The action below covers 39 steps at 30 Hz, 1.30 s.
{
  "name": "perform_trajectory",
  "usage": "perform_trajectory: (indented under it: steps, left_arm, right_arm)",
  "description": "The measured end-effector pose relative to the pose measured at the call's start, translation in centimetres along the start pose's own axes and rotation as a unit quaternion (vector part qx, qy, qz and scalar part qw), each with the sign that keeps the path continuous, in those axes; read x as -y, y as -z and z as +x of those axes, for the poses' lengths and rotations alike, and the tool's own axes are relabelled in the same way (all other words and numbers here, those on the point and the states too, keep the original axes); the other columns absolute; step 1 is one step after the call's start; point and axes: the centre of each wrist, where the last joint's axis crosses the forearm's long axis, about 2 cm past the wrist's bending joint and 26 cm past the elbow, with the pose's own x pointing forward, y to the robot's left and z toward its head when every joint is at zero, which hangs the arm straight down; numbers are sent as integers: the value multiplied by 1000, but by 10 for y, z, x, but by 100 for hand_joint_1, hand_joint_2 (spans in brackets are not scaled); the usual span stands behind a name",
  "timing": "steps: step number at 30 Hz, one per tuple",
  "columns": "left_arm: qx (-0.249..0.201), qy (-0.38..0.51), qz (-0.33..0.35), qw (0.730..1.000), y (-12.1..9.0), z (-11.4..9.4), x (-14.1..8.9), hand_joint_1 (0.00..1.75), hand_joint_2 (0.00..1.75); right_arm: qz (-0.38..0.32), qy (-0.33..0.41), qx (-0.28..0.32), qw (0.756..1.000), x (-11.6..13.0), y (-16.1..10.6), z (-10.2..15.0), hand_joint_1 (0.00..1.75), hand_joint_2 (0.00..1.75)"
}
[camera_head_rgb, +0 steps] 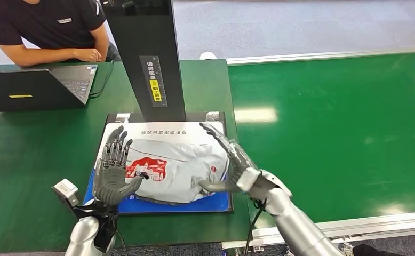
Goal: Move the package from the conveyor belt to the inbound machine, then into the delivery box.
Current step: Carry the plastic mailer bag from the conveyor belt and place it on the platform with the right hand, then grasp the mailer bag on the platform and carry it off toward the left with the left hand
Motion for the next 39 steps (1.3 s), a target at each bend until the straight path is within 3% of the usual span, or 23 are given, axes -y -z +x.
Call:
perform_trajectory:
  steps: [3,10,14,21,25,28,32,36,39]
  left_arm:
    - [-6,0,-7,1000,-4,0,-2,0,175]
    - [-10,5,-16,1000,-4,0,-4,0,175]
    - [-9,9,-16,1000,-3,1,-6,0,175]
    - [-9,9,-7,1000,-4,1,-8,0,175]
    - [-9,9,0,1000,-6,1,-11,0,175]
    - [-9,6,4,1000,-8,1,-12,0,175]
    - [-7,5,19,1000,-12,2,-11,0,175]
    - [-10,13,26,1000,-19,3,-8,0,175]
    - [-14,32,26,999,-21,5,-7,0,175]
  right_arm:
    - [11,163,67,984,10,-16,23,0,175]
    - [31,234,119,965,28,-65,50,0,175]
    - [53,242,130,960,34,-76,53,0,0]
    - [24,248,197,948,39,-89,67,0,0]
    - [2,242,214,946,44,-100,77,0,175]
    - [-40,217,179,959,49,-109,80,0,175]
    - [-170,116,74,976,60,-124,73,0,175]
    - [-293,-17,-4,956,66,-142,64,0,175]
    - [-340,-45,-25,939,62,-150,61,0,175]
